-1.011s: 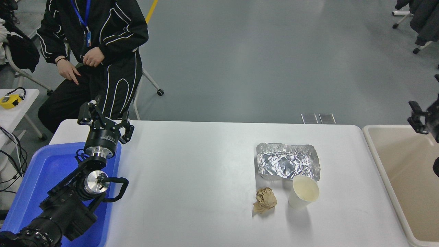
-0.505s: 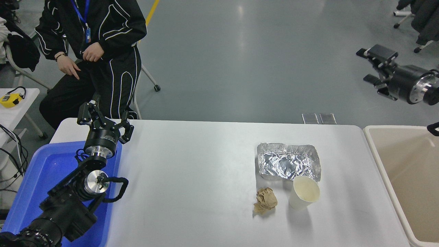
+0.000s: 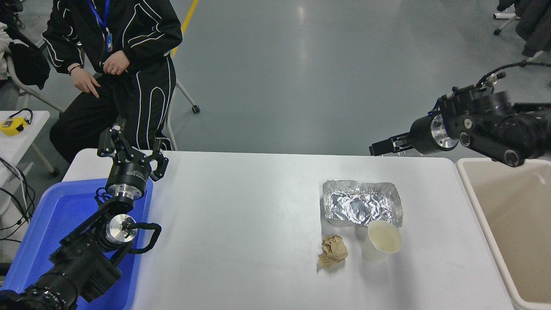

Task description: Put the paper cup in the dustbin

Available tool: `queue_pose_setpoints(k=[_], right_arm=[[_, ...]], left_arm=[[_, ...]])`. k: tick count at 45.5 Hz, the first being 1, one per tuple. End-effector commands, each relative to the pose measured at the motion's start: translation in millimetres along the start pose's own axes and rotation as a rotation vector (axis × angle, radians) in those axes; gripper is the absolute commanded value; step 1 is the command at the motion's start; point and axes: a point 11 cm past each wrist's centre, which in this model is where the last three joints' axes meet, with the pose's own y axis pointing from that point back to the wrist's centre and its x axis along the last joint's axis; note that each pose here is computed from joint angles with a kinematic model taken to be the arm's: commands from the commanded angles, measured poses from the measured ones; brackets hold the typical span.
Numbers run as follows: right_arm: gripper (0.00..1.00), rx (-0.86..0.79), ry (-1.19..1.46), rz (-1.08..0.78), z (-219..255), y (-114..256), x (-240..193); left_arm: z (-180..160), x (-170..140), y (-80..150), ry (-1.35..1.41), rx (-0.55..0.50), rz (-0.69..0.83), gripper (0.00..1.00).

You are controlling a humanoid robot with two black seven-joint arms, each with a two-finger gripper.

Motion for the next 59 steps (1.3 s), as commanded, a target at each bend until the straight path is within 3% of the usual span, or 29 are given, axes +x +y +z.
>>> queue_pose_setpoints(k=[1,7,20,26,33,44,59], right_arm=[[0.99,0.014,0.23,-0.198,-33,-17,-31],[0.99,0.031,0.262,-0.303,-34,-4,-57],[0.99,0.062,0.129,-0.345,-12,22,-103],[0.99,0.088,0.087,-0.373,-14,13,-127],[0.99,0.143,0.035,-0.322,-29,0,-126],[0.99,0.083,-0.027,-0.268,-5,-10,-124],[0.98,0.069,-0.07,-0.255,3,-28,-157]], left_arm=[[0,0,0,0.0,0.0,0.0,1.0],[0,0,0,0.0,0.0,0.0,1.0],[0,0,0,0.0,0.0,0.0,1.0],[0,0,0,0.0,0.0,0.0,1.0],[0,0,0,0.0,0.0,0.0,1.0],[0,0,0,0.0,0.0,0.0,1.0],[0,0,0,0.0,0.0,0.0,1.0]])
